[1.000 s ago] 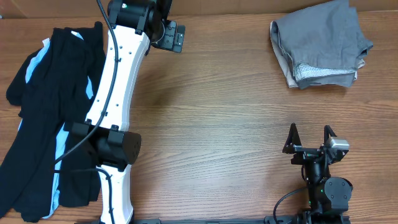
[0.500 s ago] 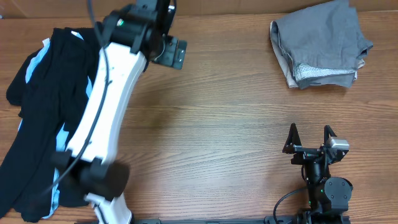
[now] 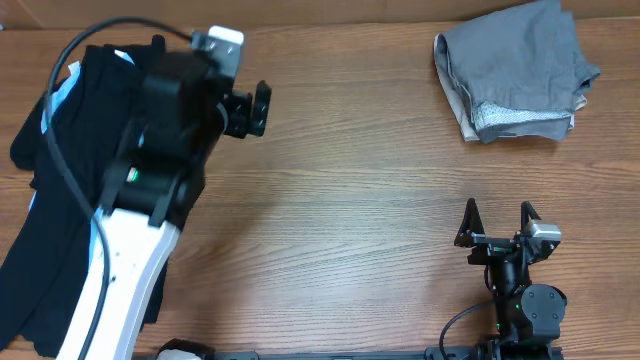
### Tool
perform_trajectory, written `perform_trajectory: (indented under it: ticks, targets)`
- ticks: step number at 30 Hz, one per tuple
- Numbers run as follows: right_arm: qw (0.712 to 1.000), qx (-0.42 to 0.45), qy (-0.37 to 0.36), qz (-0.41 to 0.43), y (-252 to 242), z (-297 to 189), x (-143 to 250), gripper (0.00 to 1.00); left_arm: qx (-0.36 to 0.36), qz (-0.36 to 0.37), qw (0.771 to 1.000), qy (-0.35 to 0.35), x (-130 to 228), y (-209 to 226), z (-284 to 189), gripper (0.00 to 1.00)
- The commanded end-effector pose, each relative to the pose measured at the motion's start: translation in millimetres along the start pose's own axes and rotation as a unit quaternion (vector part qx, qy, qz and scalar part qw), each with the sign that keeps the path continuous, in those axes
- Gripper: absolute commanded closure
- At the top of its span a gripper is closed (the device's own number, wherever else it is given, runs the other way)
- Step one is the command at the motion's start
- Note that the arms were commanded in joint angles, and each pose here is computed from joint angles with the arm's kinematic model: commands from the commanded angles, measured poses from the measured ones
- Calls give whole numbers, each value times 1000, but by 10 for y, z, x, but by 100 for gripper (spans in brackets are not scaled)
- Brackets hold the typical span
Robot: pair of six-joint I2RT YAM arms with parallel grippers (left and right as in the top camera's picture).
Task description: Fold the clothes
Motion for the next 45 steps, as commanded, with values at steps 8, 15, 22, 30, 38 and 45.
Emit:
perform_trajectory:
  ticks: [8,15,22,30,38,45]
  targets:
    - [1000,5,-4,0,-11,0,10,0,13,11,994,-110,466,207,-549,0]
    - [1000,5,-4,0,-10,0,9,0,5,9,977,-212,918,296,-814,0]
    - [1000,5,-4,0,-10,0,10,0,-16,3,964,-264,1393,427,-929,0]
    - [1000,5,-4,0,-10,0,10,0,-34,-51,956,-288,1833,592,-897,0]
    - [1000,5,-4,0,-10,0,10,0,-59,-50,955,-286,2069,696,-801,0]
    - [1000,5,-4,0,-10,0,9,0,-71,-51,961,-262,2178,735,-759,0]
Point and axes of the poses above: each gripper's point midway between its finger pads, its own z axis out along the fingers, its own y axis along the line the jaws close on, x = y × z, the point moved 3 cm from there along -z, back along the fingers, and after that the axes turned 10 degrees about -z, right-handed, at the moved point
